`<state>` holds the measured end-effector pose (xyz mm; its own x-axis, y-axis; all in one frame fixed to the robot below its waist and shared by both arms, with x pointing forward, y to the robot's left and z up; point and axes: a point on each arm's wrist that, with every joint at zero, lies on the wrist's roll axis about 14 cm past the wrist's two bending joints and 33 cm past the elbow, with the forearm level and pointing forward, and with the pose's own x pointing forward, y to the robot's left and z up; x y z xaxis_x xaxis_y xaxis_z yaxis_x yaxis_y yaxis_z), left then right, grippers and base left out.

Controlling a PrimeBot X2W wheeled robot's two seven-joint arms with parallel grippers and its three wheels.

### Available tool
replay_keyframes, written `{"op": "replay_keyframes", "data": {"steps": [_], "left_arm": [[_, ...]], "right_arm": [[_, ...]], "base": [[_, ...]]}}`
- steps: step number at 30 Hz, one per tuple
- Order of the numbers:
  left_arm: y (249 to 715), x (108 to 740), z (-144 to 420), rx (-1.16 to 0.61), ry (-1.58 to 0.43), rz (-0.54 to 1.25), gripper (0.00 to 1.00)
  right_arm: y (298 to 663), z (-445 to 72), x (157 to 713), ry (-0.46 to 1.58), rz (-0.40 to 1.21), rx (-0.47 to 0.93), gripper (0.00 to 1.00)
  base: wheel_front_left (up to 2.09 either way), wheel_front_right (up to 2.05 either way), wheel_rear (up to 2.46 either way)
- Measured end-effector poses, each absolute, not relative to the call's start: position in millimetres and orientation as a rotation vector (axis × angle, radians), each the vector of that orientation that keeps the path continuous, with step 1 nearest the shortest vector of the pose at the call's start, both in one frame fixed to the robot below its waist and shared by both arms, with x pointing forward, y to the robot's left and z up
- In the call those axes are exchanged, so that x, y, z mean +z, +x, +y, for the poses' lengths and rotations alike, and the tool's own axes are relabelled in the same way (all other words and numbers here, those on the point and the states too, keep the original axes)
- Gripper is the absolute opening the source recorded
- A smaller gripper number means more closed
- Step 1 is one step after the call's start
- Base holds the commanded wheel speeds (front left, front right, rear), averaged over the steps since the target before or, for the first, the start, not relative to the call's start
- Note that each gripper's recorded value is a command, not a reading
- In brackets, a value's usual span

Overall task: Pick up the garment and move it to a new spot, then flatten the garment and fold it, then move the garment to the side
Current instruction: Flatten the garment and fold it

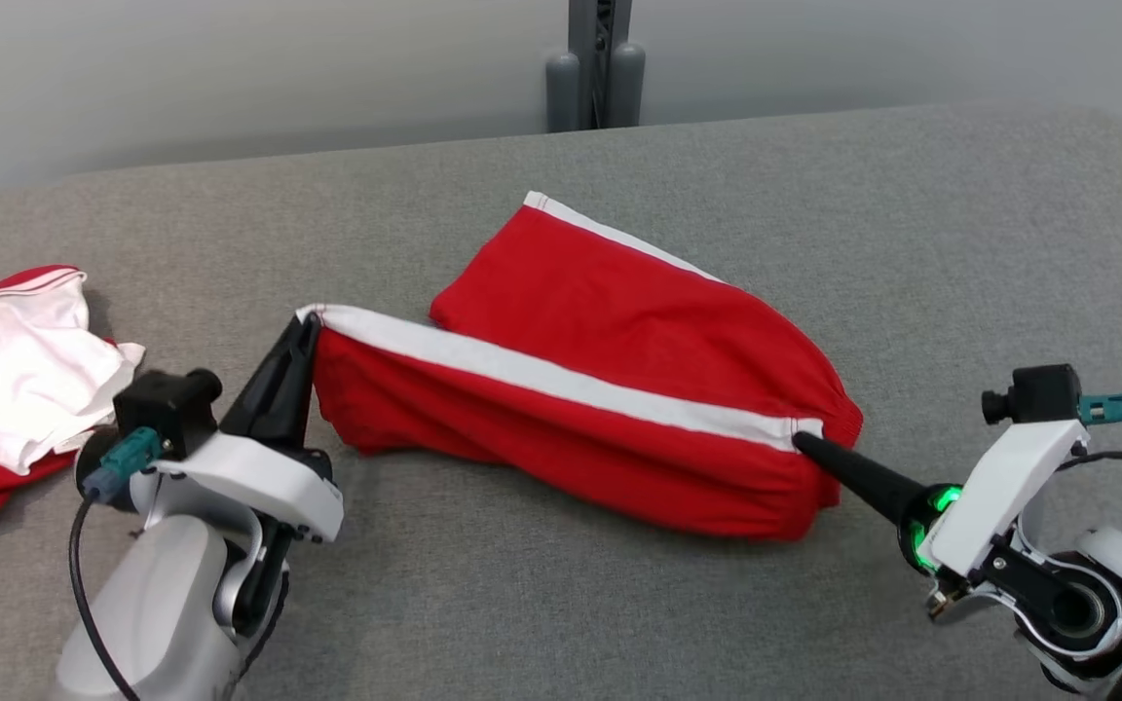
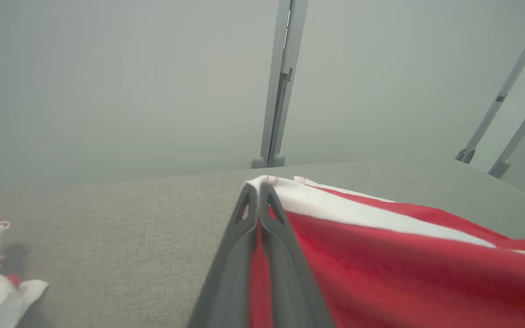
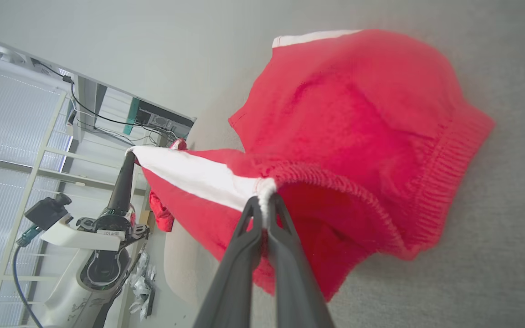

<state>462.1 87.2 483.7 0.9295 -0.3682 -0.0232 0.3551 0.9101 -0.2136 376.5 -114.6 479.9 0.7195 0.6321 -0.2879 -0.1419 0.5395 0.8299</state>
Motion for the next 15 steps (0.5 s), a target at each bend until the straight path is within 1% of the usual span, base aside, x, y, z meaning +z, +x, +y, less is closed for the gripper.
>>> {"op": "replay_keyframes", "data": {"steps": [7,15], "left_arm": [[503,494,62,-0.43,-0.201,0.029,0.0],[544,493,29,-0.488,-0.19,0.022,0.0]], "right_arm": [[407,-131,492,0.92,0.467,0.416,0.0],[436,-150,485,0.926,0.369,0.309,0.0]], "base": [[0.0,0.0,0.0],[0.0,0.0,0.0]]}}
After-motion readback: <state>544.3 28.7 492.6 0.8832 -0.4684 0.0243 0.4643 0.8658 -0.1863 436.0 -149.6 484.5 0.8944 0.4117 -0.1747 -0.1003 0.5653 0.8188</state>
